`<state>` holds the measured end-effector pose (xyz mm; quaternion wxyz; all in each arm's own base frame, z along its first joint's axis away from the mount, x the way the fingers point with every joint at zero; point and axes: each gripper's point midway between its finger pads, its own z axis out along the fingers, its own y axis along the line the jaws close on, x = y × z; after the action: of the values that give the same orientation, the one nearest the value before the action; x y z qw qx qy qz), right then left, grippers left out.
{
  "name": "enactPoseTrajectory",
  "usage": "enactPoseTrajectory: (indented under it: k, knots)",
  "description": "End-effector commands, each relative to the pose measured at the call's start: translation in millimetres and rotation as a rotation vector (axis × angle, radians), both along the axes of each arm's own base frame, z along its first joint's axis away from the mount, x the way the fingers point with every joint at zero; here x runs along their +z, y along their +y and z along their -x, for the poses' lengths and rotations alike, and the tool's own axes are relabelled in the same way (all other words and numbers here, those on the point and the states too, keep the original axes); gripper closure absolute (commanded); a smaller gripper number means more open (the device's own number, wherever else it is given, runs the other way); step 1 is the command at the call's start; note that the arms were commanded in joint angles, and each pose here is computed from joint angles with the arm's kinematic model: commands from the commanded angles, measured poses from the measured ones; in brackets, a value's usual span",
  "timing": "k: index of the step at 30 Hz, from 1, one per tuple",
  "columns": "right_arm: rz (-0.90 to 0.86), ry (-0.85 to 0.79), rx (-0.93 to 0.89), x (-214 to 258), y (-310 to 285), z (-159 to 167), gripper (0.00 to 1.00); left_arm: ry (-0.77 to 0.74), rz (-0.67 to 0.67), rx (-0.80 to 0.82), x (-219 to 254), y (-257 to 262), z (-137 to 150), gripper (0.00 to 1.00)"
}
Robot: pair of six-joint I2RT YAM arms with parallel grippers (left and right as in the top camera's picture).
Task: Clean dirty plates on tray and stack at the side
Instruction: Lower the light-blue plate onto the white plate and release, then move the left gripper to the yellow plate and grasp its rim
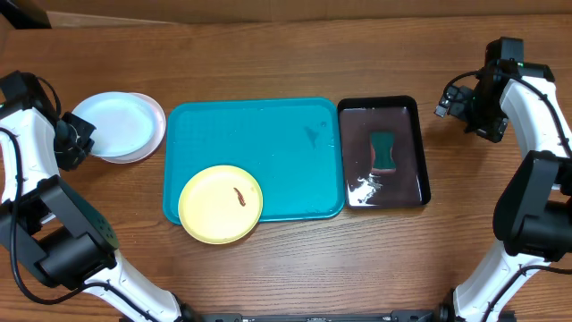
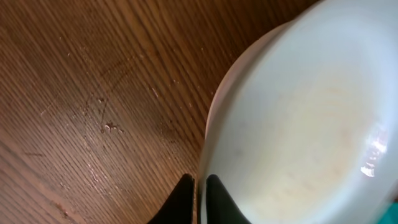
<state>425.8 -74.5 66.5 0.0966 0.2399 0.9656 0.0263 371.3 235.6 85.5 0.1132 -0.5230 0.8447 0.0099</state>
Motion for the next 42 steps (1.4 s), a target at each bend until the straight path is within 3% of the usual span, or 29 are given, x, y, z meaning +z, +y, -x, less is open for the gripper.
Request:
enactPoseTrajectory:
  k: [1,3,4,10,16,23,32,37,42]
  knots:
    - [0.01,-0.04,-0.006,14.1,-3.4,-5.7,0.0,-0.034,-0.005,-0.052,12.2,-5.0,-3.9,0.51]
    - [0.01,-0.04,-0.006,14.1,-3.4,-5.7,0.0,-0.067,0.042,-0.108,15.4,-15.0,-10.3,0.12]
    - [0.01,-0.04,-0.006,14.1,-3.4,-5.7,0.0,-0.075,0.061,-0.115,18.4,-18.8,-11.1,0.09]
    - [0.01,-0.04,-0.006,14.1,-3.4,-5.7,0.0,-0.064,0.111,-0.126,74.6,-37.6,3.6,0.1]
    - [0.01,-0.04,-0.006,14.1,-3.4,-5.7,0.0,-0.027,0.106,-0.176,133.0,-78.3,51.5,0.09]
    - [0.01,-0.04,-0.006,14.1,-3.4,-5.7,0.0,0.01,0.063,-0.39,168.3,-146.8,87.9,0.09]
    - [0.01,-0.04,-0.006,14.1,-3.4,-5.7,0.0,0.11,0.012,-0.558,156.2,-203.7,130.5,0.13]
    - [0.01,-0.04,-0.006,14.1,-3.4,-5.7,0.0,0.157,0.02,-0.561,118.3,-217.0,149.6,0.16]
    - [0.01,-0.04,-0.006,14.1,-3.4,-5.7,0.0,0.197,-0.067,-0.486,80.1,-199.3,151.3,0.18]
